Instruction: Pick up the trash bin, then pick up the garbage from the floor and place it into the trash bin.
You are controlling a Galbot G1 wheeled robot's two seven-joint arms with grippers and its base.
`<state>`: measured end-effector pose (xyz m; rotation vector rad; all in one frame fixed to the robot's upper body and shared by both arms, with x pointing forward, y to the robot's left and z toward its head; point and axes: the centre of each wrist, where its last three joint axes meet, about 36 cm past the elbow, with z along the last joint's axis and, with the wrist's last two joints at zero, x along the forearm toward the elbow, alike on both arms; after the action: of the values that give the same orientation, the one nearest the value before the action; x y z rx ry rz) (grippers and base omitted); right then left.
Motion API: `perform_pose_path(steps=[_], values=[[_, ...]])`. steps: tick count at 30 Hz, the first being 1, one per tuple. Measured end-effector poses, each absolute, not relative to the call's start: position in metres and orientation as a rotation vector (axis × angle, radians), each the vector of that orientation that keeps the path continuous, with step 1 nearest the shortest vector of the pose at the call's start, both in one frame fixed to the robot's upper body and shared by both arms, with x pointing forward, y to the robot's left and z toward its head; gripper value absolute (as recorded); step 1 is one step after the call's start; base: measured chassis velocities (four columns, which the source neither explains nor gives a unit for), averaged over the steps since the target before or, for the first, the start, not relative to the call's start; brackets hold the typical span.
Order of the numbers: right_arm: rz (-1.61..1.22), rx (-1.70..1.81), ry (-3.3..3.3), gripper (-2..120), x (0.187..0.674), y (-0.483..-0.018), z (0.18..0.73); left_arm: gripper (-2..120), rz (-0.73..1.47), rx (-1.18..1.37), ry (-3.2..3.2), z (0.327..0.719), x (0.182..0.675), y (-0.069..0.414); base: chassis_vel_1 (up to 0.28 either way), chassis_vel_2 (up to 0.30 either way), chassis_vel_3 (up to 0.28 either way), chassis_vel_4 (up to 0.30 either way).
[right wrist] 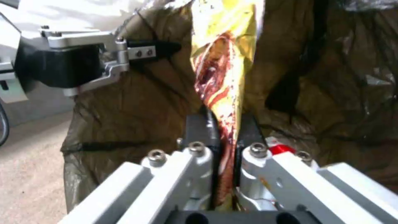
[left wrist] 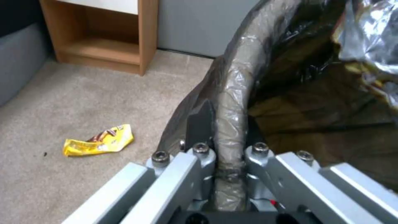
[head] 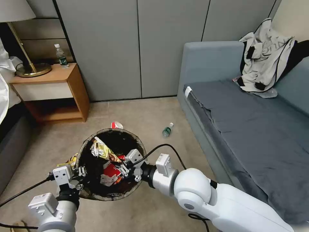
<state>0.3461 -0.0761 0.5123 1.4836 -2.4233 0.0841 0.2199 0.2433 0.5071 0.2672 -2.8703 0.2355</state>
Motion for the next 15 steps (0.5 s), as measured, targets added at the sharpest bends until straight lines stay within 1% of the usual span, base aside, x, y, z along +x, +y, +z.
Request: perform_pose_path(steps=[1,2,4,5,6,7,8,11,12,13,15], values=[[0.084,1.481,-2.424,14,0.3450,-0.0758,0.5123,3,0.236,0.266,-2.871,0.5072,0.2201,0.2432,0.000,0.000,0.000,0.000],[0.084,1.481,-2.424,14,0.3450,-0.0758,0.5123,3,0.236,0.266,-2.871,0.5072,0.2201,0.2432,0.000,0.000,0.000,0.000],[0.082,1.479,-2.428,23,0.3449,-0.0746,0.5129,3,0.236,0.264,-2.872,0.5073,0.2202,0.2433,0.000,0.000,0.000,0.000],[0.081,1.478,-2.430,25,0.3450,-0.0741,0.5134,3,0.236,0.264,-2.872,0.5073,0.2202,0.2433,0.000,0.000,0.000,0.000],[0.078,1.479,-2.435,31,0.3456,-0.0729,0.5147,3,0.235,0.264,-2.872,0.5073,0.2202,0.2433,0.000,0.000,0.000,0.000],[0.078,1.479,-2.435,31,0.3456,-0.0729,0.5147,3,0.235,0.264,-2.872,0.5073,0.2202,0.2433,0.000,0.000,0.000,0.000],[0.077,1.480,-2.438,35,0.3461,-0.0722,0.5156,3,0.235,0.263,-2.872,0.5073,0.2202,0.2433,0.000,0.000,0.000,0.000],[0.080,1.484,-2.441,48,0.3476,-0.0702,0.5174,3,0.234,0.262,-2.871,0.5072,0.2200,0.2434,0.000,0.000,0.000,0.000],[0.080,1.484,-2.441,48,0.3476,-0.0702,0.5174,3,0.234,0.262,-2.871,0.5072,0.2200,0.2434,0.000,0.000,0.000,0.000],[0.081,1.486,-2.441,55,0.3481,-0.0697,0.5178,3,0.234,0.262,-2.871,0.5072,0.2200,0.2434,0.000,0.000,0.000,0.000],[0.081,1.489,-2.441,63,0.3485,-0.0692,0.5186,3,0.233,0.262,-2.870,0.5071,0.2199,0.2435,0.000,0.000,0.000,0.000]])
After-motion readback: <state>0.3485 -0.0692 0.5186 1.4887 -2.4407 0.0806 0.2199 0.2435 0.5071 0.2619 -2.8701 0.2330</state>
